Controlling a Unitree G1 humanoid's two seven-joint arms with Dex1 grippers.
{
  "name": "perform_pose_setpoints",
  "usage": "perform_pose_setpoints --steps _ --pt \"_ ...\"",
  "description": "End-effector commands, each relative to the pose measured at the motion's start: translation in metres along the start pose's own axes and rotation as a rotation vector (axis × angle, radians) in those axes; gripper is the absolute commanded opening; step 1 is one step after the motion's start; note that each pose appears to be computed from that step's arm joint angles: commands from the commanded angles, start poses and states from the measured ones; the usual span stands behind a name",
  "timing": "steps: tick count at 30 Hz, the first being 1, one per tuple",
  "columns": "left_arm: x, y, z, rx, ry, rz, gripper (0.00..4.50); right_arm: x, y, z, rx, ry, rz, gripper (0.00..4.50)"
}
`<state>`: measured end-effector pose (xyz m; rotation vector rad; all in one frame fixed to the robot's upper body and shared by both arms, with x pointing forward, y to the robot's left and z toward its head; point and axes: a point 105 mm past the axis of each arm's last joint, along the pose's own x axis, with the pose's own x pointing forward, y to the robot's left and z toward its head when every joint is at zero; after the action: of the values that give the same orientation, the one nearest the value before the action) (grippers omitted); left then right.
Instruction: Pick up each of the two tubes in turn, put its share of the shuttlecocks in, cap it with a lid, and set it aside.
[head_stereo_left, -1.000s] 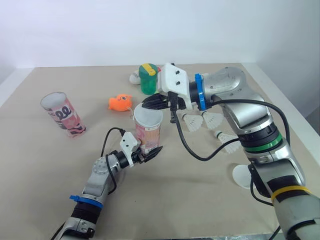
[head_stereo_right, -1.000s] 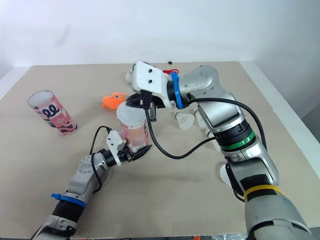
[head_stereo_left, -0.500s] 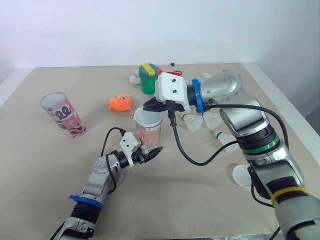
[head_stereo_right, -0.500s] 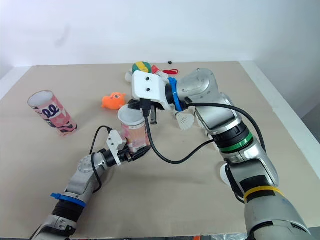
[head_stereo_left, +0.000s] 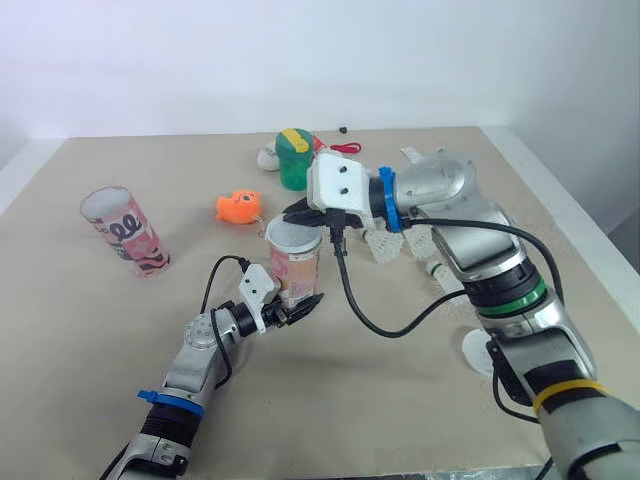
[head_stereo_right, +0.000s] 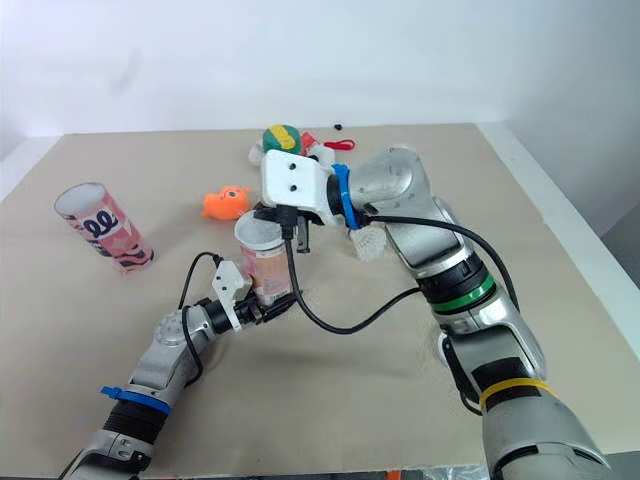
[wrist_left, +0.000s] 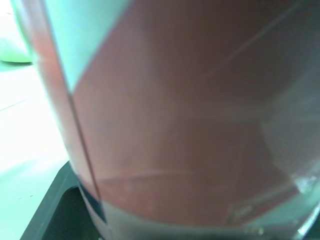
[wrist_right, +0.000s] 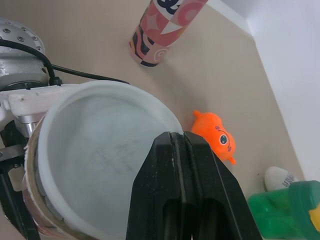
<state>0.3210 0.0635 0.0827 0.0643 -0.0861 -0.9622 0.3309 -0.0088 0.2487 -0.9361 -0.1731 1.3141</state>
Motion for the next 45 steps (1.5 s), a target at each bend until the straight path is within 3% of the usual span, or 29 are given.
perform_pose_setpoints --steps 1,29,37,38,40,43,45 --pt "-0.004 -0.007 -0.024 -0.061 0.075 -0.009 3.2 0.012 0.016 -0.007 0.006 0.014 0.037 0.06" --pt "-0.002 -0.012 -0.025 -0.071 0.077 -0.029 3.2 0.042 0.051 -0.031 0.042 0.05 0.033 0.06" --pt "-0.002 -0.012 -0.025 -0.073 0.078 -0.027 3.2 0.036 0.042 -0.014 0.065 -0.022 0.025 0.06" --pt "-0.002 -0.012 -0.025 -0.073 0.078 -0.027 3.2 0.032 0.037 -0.01 0.071 -0.037 0.018 0.55" --pt "-0.002 -0.012 -0.025 -0.074 0.079 -0.027 3.2 0.023 0.025 -0.002 0.078 -0.063 -0.001 1.05" --pt "-0.002 -0.012 -0.026 -0.078 0.078 -0.028 3.2 0.003 -0.002 0.021 0.064 -0.133 -0.051 2.41" --pt "-0.001 -0.013 -0.026 -0.079 0.077 -0.028 3.2 -0.008 -0.012 0.036 0.061 -0.186 -0.057 2.85"
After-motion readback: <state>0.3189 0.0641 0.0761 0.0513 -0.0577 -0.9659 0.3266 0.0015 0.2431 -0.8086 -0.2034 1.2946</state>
